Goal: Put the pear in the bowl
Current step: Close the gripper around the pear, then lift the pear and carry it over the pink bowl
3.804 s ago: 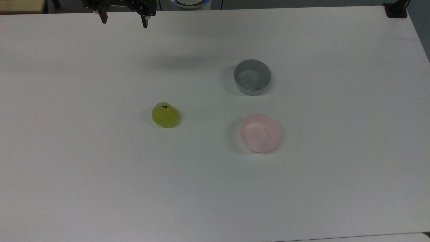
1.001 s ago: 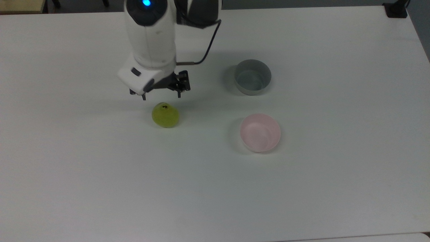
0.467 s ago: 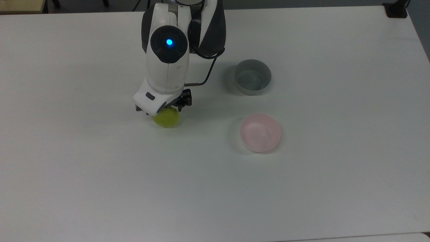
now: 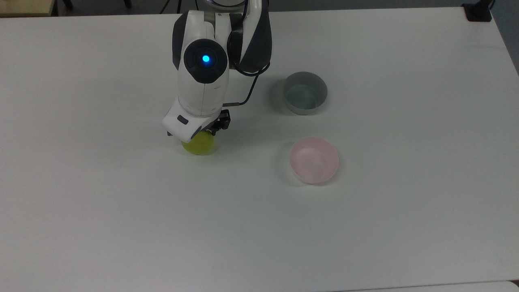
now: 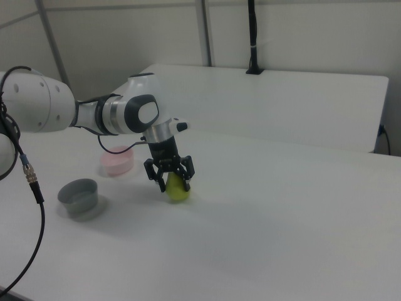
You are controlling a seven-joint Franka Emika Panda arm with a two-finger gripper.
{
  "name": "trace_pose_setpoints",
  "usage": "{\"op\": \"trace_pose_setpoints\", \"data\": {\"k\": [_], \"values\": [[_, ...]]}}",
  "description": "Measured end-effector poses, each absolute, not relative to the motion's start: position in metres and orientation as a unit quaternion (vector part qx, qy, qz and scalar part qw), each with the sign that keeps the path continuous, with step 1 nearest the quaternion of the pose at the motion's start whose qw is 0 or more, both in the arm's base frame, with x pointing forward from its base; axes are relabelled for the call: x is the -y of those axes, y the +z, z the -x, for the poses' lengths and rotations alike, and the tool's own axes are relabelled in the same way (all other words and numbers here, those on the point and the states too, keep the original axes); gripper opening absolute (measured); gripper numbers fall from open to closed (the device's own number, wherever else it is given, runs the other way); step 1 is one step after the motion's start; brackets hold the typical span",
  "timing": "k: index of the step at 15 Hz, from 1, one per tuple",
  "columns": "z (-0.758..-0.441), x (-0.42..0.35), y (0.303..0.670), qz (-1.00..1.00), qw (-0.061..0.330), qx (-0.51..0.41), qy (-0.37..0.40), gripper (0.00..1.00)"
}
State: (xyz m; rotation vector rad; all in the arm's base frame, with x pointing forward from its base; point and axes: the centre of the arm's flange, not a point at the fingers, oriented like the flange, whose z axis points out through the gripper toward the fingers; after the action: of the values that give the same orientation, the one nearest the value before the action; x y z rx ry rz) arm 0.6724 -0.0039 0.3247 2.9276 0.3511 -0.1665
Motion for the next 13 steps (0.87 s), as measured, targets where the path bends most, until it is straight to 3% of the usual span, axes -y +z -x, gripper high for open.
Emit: {"op": "trace_pose_setpoints", "data": {"k": [7, 13], "values": [[-0.674, 0.007, 0.334, -0.988, 0.095, -0.115, -0.048, 0.8], [-0.658, 0.023, 0.446, -0.992, 0.09, -0.094, 0.005, 0.8]]}}
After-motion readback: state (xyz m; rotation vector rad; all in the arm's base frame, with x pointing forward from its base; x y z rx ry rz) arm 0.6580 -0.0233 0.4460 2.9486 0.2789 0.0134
